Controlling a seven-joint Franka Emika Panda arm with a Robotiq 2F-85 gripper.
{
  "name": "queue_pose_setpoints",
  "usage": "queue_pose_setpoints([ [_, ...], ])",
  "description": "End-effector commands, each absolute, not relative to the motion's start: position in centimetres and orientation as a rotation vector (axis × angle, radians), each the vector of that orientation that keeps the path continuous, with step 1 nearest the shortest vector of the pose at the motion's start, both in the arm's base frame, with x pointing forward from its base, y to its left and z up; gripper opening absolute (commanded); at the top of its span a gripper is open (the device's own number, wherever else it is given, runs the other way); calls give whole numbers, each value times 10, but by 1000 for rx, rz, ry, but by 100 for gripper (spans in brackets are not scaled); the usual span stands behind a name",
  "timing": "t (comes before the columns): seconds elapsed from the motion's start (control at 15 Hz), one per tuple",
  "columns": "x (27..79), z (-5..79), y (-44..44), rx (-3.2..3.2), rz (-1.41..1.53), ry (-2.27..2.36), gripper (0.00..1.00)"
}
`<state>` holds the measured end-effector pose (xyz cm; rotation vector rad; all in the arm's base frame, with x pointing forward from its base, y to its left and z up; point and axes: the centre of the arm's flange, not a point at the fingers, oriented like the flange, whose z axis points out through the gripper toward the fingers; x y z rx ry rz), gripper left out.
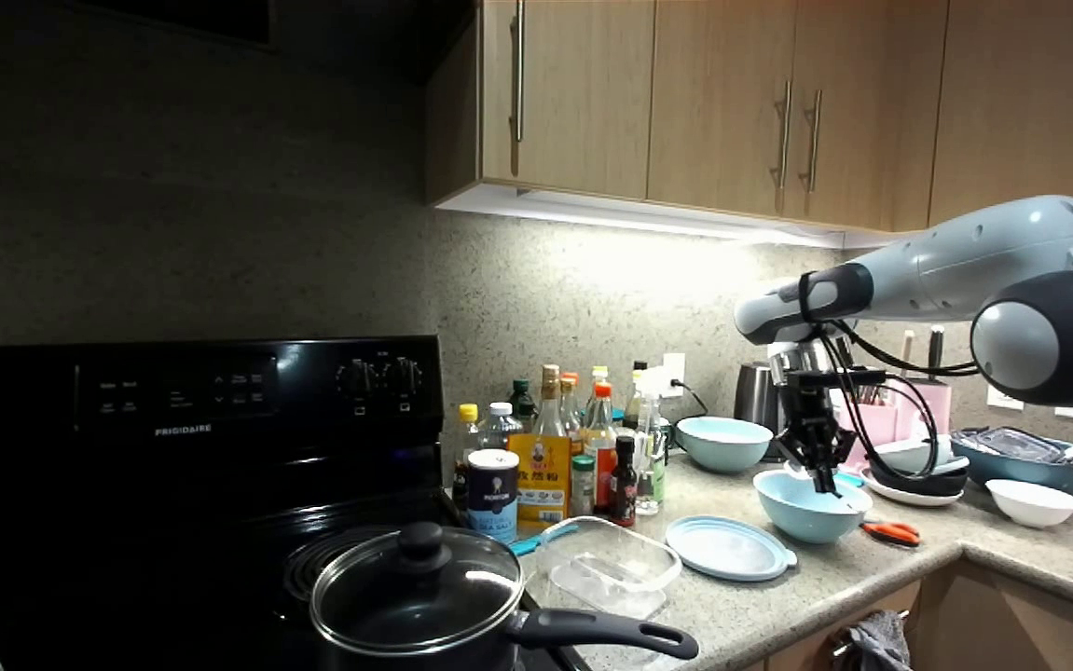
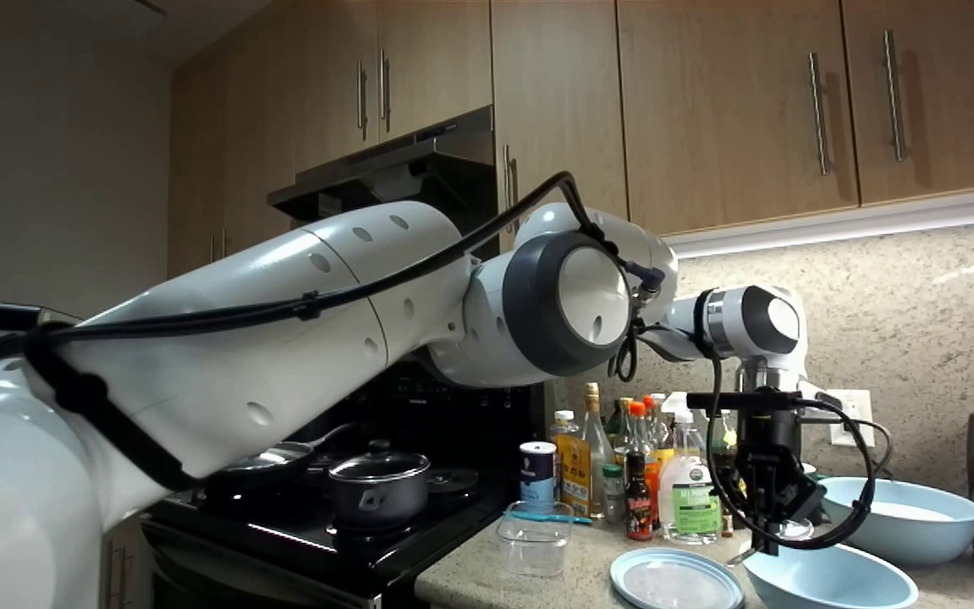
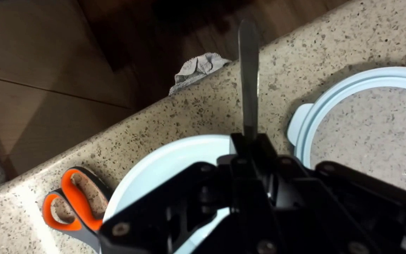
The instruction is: Put the spoon in the blue bowl
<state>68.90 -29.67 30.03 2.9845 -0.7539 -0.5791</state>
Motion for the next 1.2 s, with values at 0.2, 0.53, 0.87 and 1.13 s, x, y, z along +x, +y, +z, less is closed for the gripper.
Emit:
queue_pose_setpoints([
  [0.2,729,323,-316,2991,-508,-744,7],
  [0.53,747,323,-332,2989,-459,-752,7],
  [0.87,752,315,-343,2989,-490,-757,7],
  [1.13,751,309,-340,2982,-514,-750,36],
])
